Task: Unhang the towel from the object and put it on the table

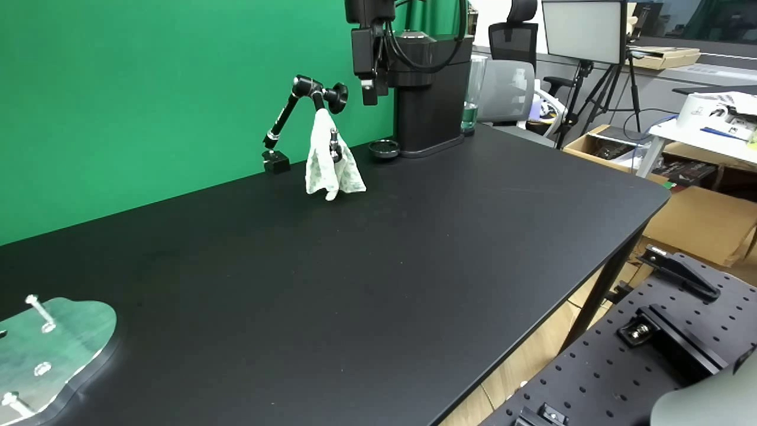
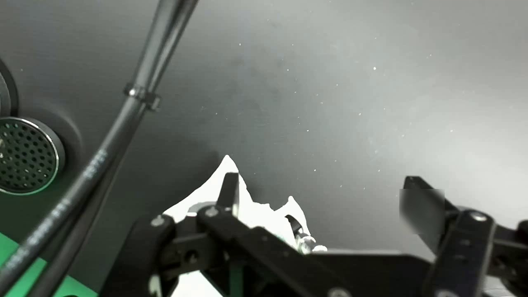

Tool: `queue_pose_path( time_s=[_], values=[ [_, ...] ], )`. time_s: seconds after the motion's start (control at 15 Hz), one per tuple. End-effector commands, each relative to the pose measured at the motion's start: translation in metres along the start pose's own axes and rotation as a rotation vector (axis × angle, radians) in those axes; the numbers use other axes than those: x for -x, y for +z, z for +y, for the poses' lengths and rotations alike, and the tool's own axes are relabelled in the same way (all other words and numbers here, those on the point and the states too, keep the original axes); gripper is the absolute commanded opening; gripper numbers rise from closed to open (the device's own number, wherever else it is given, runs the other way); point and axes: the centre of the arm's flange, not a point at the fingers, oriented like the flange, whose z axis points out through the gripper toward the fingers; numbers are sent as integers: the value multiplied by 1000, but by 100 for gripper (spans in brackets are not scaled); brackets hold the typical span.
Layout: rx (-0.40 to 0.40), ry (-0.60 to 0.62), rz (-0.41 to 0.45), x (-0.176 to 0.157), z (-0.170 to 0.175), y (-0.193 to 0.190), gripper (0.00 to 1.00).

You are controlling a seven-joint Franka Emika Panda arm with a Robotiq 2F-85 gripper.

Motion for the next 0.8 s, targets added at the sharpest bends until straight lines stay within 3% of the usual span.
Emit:
queue_pose_path(
  time_s=[0.0,0.07,0.13,0.4,0.73],
  values=[
    [-8,-190,-70,-17,16,-2,100],
    [24,-234,-106,-25,17,-1,100],
    [-1,-156,-58,-7,4,5,100],
    [37,-208,-87,-17,7,12,100],
    [96,-197,51,-28,16,30,100]
  ],
)
